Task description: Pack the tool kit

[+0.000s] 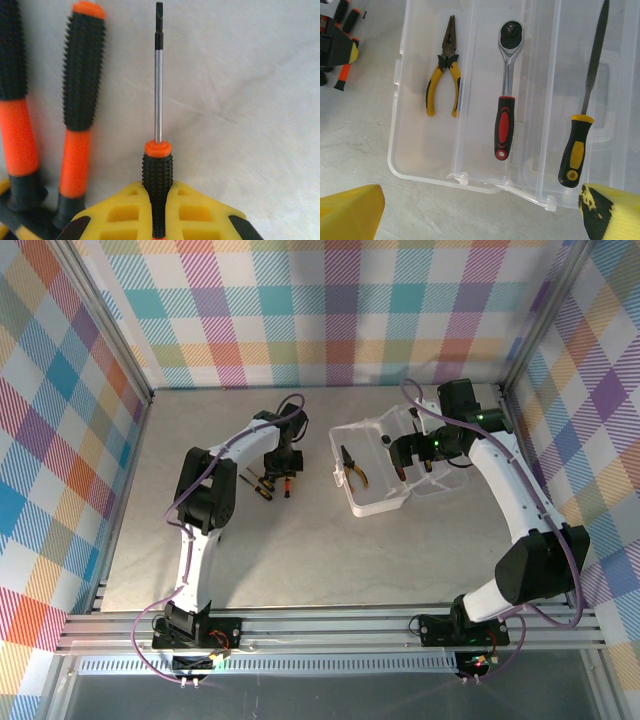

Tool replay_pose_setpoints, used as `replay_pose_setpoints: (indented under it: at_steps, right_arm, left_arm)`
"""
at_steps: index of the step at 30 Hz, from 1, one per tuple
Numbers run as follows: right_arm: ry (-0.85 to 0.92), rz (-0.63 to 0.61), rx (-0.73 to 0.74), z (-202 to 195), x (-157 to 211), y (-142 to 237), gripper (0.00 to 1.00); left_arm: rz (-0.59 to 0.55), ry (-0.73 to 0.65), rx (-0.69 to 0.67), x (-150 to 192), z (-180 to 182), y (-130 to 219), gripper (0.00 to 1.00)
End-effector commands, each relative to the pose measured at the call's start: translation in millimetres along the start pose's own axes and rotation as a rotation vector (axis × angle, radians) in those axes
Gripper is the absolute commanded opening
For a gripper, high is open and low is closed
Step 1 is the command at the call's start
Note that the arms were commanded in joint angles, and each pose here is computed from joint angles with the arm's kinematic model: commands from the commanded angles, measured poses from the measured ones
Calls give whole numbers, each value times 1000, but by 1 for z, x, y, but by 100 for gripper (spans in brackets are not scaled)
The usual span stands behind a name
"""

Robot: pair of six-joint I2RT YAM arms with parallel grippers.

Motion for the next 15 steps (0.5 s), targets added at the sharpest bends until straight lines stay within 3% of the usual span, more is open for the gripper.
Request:
replay_pose_setpoints:
  at_steps: [1,10,15]
  right_arm:
    - [-8,-58,-82,13,0,12,99]
    - [-72,-293,-439,57,-19,18,99]
    - [-33,-297,-518,91,-37,1,82]
  left_arm:
    - [-28,-25,156,6,-11,58,0]
    - [-43,5,646,19,-42,145,0]
    - [-54,10,839,31,-57,173,0]
Point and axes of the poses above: each hand's point on the last joint's axis, 136 mm out from that joint toward the fingers, its own y axis back along the fingers, its own z axis along the line the jaws close on, x = y × z, the point moved 9 cm from there along y, back along the fingers, and after that the axes turned 13 degrees about y, right-handed, at the moved point
